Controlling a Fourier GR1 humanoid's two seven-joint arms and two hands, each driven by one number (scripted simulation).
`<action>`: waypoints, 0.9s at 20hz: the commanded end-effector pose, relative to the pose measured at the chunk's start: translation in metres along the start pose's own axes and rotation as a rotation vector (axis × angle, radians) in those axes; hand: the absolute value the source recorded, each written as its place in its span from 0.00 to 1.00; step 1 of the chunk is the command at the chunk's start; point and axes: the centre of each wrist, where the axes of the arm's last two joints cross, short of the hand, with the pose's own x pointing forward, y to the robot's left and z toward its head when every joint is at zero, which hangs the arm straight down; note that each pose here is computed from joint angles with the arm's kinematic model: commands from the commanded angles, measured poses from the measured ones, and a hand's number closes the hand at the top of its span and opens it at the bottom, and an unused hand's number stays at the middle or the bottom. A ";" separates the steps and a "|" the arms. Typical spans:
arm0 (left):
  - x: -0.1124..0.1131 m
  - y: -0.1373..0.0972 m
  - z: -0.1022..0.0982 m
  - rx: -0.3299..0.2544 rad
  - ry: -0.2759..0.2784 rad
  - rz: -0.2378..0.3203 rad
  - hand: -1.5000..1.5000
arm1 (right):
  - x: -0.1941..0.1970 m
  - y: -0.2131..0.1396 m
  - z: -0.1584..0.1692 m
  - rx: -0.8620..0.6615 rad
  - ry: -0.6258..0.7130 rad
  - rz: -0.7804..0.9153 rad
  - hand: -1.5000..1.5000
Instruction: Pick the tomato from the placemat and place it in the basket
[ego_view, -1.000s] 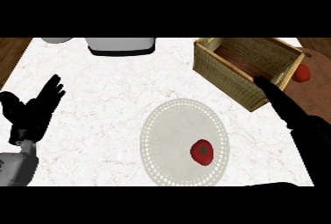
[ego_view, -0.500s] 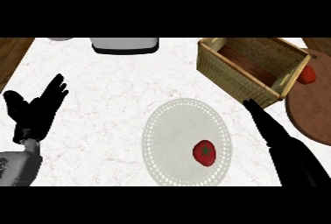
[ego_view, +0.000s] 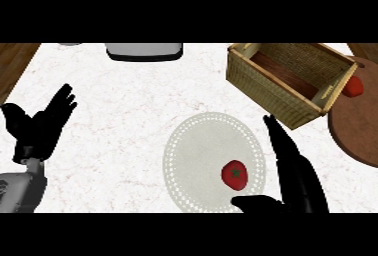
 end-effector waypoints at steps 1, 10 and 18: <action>0.007 -0.021 -0.003 -0.002 -0.018 0.000 0.50 | -0.005 0.038 -0.012 0.009 0.035 0.043 0.00; -0.014 -0.024 0.005 -0.002 0.005 -0.002 0.50 | -0.046 0.040 -0.020 0.121 0.119 0.087 0.00; -0.003 0.009 0.001 -0.014 -0.019 0.001 0.50 | -0.046 0.043 -0.013 0.127 0.080 0.069 0.00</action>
